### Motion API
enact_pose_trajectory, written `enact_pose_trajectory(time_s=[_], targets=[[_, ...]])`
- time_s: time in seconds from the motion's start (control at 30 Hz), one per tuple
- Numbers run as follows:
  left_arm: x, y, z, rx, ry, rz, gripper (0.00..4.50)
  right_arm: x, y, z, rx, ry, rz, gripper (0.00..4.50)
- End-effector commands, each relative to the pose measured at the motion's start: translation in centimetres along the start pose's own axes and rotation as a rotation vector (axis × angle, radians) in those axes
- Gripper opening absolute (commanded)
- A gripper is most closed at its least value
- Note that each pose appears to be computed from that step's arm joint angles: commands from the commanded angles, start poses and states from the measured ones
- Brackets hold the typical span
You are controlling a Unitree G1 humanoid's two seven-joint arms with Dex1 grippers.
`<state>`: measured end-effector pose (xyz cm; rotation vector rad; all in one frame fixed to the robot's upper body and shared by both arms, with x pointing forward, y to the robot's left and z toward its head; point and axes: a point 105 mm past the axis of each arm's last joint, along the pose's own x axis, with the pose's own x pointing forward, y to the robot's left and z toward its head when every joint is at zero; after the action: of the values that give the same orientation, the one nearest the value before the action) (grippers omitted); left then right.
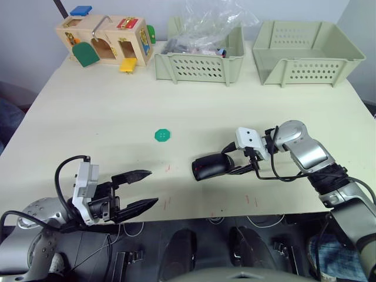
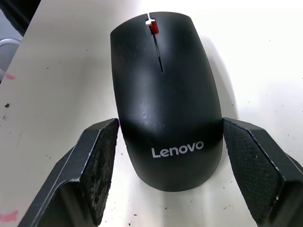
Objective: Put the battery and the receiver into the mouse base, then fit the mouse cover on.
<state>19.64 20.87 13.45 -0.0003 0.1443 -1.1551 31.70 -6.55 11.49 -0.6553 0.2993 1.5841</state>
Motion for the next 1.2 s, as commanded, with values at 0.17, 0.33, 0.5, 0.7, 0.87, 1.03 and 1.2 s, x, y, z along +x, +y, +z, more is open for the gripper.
enact_pose_trajectory(time_s=[0.17, 0.33, 0.5, 0.7, 0.87, 1.03, 1.2], targets=[[-0.2, -0.2, 0.9, 0.049, -0.006, -0.003, 4.27, -0.6, -0.5, 1.4, -0.057, -0.022, -0.014, 3.56], [-0.2, -0.2, 0.9, 0.049, -0.007, -0.002, 4.27, -0.6, -0.6, 1.6, -0.061, -0.026, -0.015, 3.56], [-0.2, -0.2, 0.9, 0.050, -0.007, -0.003, 4.27, -0.5, -0.6, 1.6, -0.058, -0.026, -0.016, 2.89], [-0.1, -0.2, 0.9, 0.050, -0.007, -0.001, 4.27, -0.6, -0.6, 1.8, -0.064, -0.028, -0.022, 2.89], [-0.1, -0.1, 0.9, 0.050, -0.008, -0.001, 4.27, -0.7, -0.6, 2.2, -0.070, -0.035, -0.023, 2.89], [-0.1, -0.1, 0.9, 0.049, -0.007, 0.001, 4.27, -1.5, -0.7, 4.8, -0.111, -0.043, -0.021, 2.89], [-0.1, -0.1, 0.9, 0.049, -0.007, 0.001, 4.27, -1.5, -0.2, 5.9, -0.101, 0.122, 0.015, 2.89]])
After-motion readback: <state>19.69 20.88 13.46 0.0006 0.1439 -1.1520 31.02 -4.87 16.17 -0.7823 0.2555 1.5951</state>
